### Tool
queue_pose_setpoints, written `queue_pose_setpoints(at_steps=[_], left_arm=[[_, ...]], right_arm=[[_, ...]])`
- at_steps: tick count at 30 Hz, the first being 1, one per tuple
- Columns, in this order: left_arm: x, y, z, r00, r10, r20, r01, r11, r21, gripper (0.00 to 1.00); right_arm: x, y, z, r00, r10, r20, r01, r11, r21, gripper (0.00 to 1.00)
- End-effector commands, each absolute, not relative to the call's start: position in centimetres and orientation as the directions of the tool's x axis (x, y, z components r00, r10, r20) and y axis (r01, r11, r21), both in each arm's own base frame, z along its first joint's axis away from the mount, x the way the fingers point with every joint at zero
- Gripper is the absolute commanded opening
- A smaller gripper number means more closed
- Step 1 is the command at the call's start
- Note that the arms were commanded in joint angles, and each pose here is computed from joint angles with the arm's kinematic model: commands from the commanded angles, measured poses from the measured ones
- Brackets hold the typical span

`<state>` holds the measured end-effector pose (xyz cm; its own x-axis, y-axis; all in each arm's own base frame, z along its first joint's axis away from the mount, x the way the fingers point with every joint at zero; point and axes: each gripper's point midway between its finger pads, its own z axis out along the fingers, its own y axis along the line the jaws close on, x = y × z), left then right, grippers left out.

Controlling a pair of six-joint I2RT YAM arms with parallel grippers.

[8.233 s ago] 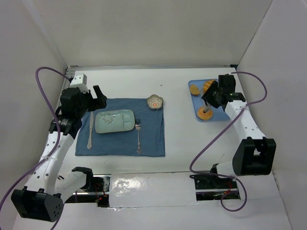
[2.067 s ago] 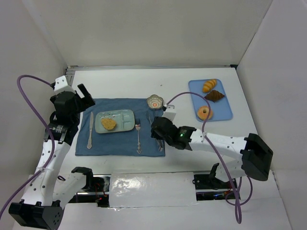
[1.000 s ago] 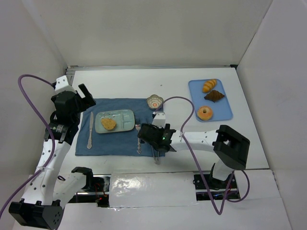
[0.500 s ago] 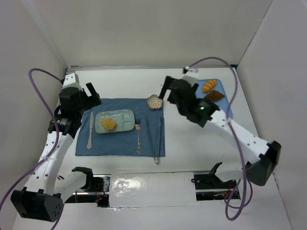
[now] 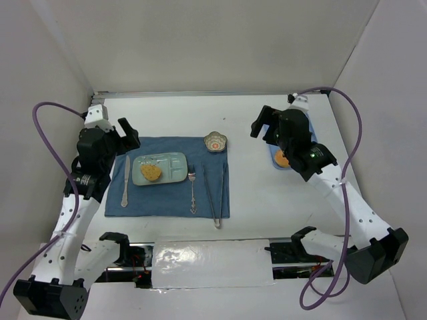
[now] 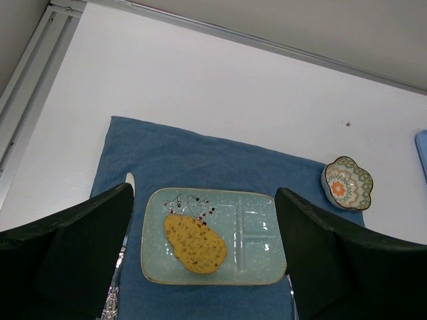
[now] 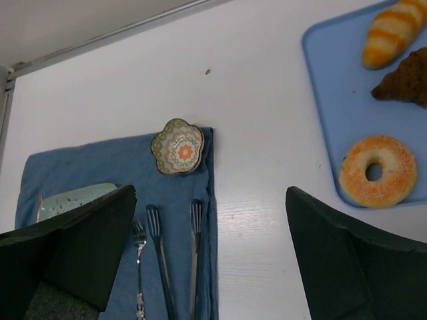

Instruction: Place the bread

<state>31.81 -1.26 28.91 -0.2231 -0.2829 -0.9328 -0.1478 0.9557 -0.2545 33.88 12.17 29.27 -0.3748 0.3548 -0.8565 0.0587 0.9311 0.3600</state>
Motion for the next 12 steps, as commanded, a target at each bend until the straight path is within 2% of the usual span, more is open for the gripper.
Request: queue_pose_setpoints(at_steps=[1,12], left_arm=[[32.25,-1.46,30.30,-0.170,-0.257,-0.951,-0.107,0.965,-0.241,1.00],[32.24,-1.77,30.73,-0.168,-0.249,-0.954,-0.084,0.968,-0.238,1.00]], right_arm=[[33.70,12.47,31.76,-0.320,0.372,-0.871,-0.020,0.917,0.399,1.00],[33.56,12.75,30.90,-0.359,0.363,-0.860,-0.030,0.917,0.399,1.00]])
